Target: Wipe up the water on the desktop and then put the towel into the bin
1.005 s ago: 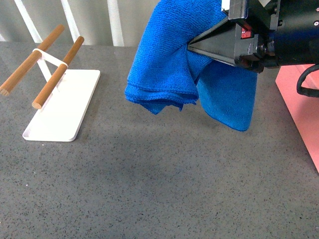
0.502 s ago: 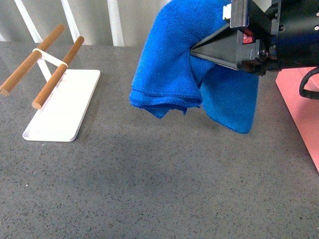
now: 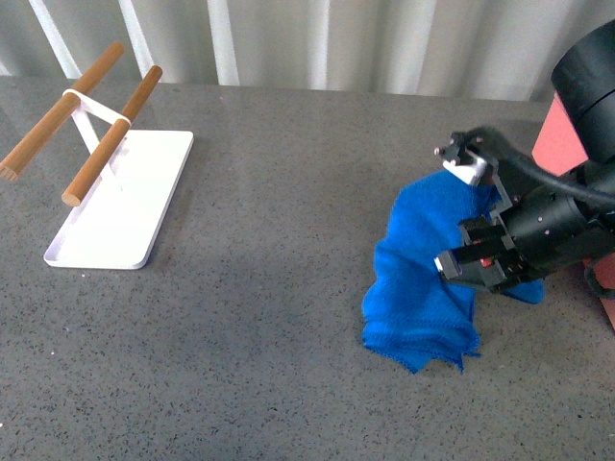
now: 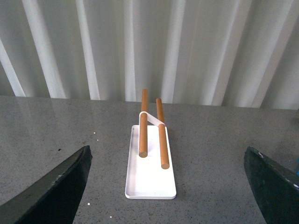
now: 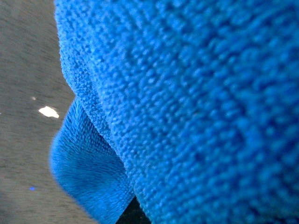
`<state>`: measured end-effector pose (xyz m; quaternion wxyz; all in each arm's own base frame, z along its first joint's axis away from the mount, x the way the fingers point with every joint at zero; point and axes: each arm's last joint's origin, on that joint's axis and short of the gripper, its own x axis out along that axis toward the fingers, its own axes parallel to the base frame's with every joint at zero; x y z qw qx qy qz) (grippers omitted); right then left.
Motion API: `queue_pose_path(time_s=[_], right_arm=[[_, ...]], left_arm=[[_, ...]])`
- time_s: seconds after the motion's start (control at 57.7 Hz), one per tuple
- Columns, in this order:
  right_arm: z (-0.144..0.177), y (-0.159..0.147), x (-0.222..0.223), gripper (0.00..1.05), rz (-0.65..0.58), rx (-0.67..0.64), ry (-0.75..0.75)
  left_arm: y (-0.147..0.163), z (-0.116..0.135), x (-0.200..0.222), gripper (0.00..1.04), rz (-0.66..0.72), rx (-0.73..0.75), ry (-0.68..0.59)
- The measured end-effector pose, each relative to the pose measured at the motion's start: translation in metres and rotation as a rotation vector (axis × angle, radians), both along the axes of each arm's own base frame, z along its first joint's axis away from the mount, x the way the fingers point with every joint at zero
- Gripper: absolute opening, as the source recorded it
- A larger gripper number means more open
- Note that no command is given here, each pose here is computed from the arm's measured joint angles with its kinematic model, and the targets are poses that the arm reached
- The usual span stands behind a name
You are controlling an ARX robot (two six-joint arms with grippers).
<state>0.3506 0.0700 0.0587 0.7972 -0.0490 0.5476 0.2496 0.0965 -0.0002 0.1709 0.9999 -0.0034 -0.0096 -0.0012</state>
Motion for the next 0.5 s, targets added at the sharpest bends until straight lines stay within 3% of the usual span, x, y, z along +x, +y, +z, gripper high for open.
queue_pose_path(time_s=[0.121,0.502], right_arm=[[-0.011,-0.008,0.016,0.04,0.02,-0.091,0.02],[-0.004,-0.007,0.093,0.04,0.067,-0.357,-0.043]], left_arm=[[0.0,0.0,0.0,0.98,0.0,0.0,0.0],[0.0,0.0,0.0,0.98,0.0,0.001,0.0]])
